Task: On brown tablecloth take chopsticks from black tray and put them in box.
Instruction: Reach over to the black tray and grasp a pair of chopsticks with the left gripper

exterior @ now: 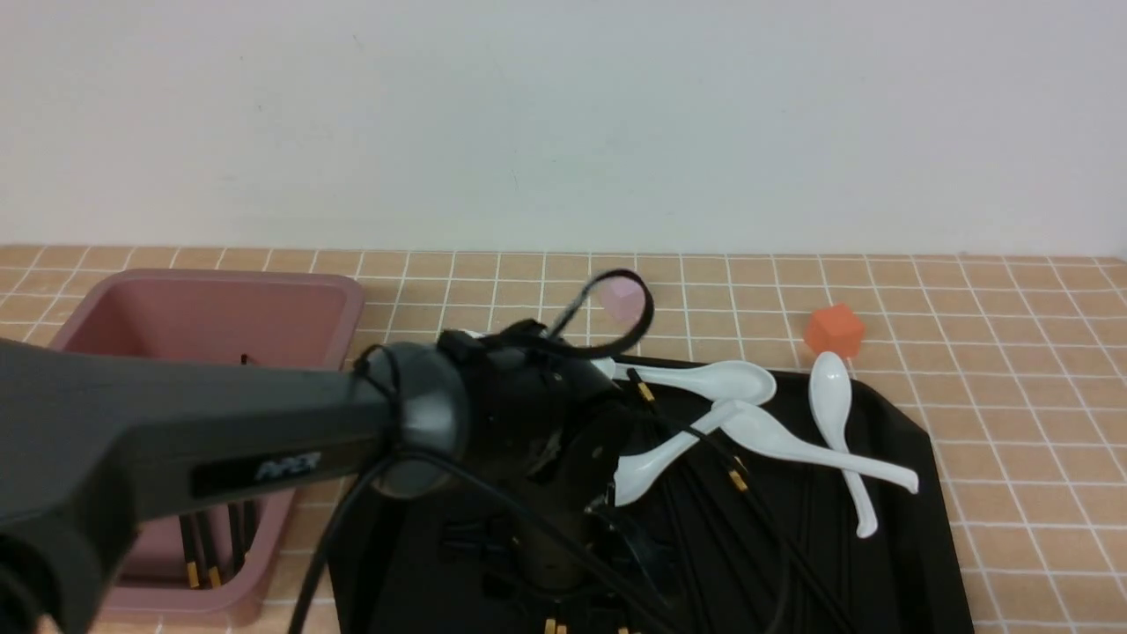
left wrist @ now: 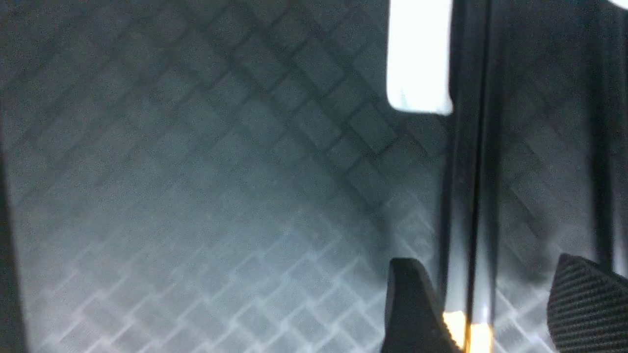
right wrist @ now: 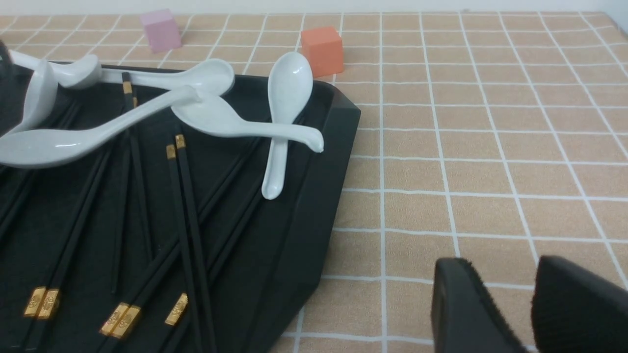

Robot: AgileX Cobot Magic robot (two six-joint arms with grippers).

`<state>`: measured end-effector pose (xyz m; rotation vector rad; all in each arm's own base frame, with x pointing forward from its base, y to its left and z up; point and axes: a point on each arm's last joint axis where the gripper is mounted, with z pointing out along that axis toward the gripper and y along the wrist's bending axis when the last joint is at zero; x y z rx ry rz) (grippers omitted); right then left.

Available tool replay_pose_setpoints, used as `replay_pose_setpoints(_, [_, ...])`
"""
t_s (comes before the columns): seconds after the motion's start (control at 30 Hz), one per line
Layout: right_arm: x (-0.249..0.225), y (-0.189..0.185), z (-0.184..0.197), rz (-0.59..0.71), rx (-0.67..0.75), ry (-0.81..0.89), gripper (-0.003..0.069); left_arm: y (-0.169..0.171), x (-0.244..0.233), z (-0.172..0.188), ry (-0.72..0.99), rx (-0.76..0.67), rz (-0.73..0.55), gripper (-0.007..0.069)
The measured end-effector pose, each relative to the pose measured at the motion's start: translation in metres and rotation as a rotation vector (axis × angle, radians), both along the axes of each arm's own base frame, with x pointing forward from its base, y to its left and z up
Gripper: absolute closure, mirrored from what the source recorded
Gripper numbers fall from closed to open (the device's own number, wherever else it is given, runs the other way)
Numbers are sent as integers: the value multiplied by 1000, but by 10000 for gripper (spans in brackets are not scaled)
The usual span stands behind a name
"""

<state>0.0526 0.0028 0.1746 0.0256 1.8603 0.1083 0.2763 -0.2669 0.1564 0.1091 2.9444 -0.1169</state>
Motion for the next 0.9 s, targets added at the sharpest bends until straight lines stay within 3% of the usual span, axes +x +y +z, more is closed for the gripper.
replay_pose_setpoints(0.3, [0, 0, 0, 0, 0, 0, 419, -3, 3, -8, 10, 9, 0, 300])
replay_pose_setpoints(0.53, [0, 0, 0, 0, 0, 0, 419, -5, 2, -9, 15, 22, -6, 500])
replay_pose_setpoints(0.9, [0, 0, 0, 0, 0, 0, 419, 3, -2, 8, -2, 56, -21, 504])
